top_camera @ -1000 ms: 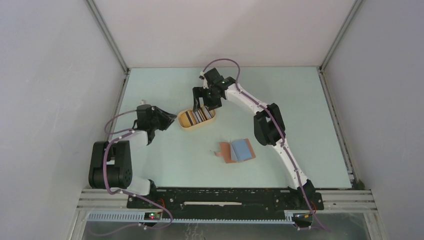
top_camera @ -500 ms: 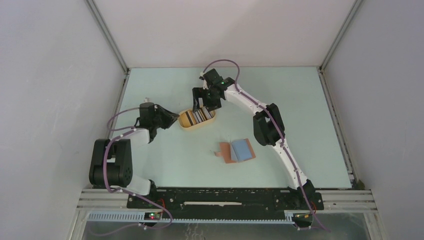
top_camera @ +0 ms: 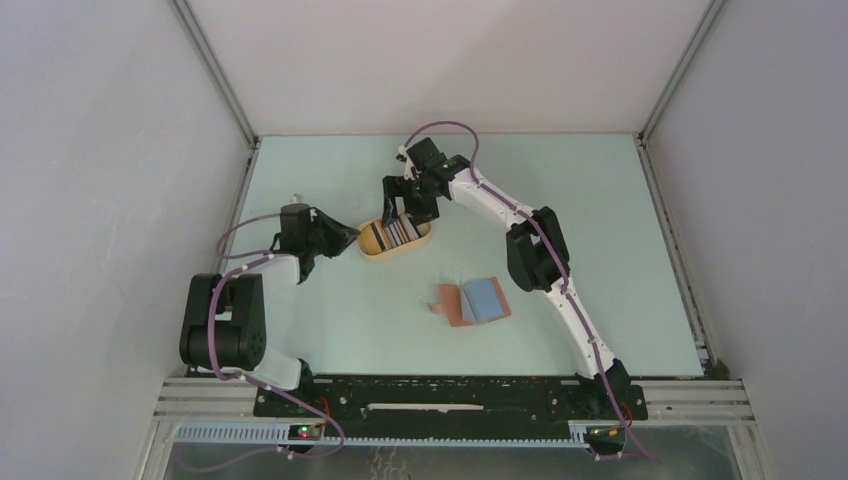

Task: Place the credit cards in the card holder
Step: Pick up the credit card from the storage box.

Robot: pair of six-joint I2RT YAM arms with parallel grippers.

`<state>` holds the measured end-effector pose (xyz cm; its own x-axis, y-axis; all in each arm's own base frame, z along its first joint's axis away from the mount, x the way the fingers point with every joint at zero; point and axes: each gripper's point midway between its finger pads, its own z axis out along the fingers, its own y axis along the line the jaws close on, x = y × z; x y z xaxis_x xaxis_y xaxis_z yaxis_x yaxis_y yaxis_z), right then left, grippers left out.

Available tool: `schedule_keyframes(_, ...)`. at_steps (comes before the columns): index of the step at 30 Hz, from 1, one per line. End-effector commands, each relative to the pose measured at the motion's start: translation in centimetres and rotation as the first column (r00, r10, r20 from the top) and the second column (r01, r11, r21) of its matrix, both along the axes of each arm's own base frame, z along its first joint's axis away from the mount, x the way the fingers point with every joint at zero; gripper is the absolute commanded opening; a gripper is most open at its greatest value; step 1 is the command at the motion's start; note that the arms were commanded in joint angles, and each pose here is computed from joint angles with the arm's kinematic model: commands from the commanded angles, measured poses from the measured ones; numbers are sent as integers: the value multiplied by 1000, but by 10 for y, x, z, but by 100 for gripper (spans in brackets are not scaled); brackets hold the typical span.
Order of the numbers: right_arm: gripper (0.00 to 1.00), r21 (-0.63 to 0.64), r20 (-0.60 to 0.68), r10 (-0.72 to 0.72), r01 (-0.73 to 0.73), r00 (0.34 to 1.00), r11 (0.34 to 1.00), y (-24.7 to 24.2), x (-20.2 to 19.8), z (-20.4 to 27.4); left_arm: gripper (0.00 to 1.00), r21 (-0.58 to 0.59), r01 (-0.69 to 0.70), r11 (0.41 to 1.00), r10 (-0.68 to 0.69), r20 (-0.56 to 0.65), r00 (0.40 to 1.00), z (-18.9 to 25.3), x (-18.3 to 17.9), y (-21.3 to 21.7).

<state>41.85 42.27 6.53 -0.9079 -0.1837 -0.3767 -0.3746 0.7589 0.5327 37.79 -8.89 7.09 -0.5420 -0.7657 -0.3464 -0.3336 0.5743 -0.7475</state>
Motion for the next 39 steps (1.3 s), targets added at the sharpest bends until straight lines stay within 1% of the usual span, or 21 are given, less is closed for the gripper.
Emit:
schedule_keyframes(1, 98, 116, -4, 52, -51, 999, 992, 18, -14, 40, 23, 7, 38, 999, -38, 68, 997, 22, 15, -6)
schedule_keyframes(5, 96, 153, -11, 73, -70, 997, 986, 19, -16, 49, 22, 9, 41, 999, -41, 70, 997, 22, 15, -6)
schedule_keyframes(10, 94, 193, -42, 104, -94, 994, 977, 21, -23, 48, 22, 7, 50, 999, -50, 72, 996, 22, 15, -8)
schedule_keyframes(18, 82, 243, -80, 137, -114, 987, 963, 24, -25, 44, 21, 6, 55, 998, -55, 71, 996, 22, 16, -9)
schedule_keyframes(21, 81, 253, -90, 143, -116, 986, 960, 23, -25, 43, 21, 6, 58, 998, -58, 71, 996, 22, 16, -9)
schedule_keyframes(31, 85, 245, -126, 149, -115, 981, 963, 23, -25, 23, 21, 10, 74, 997, -75, 77, 994, 23, 17, -12)
schedule_keyframes(39, 84, 262, -140, 173, -132, 975, 956, 24, -29, 22, 20, 13, 82, 997, -83, 82, 993, 25, 17, -13)
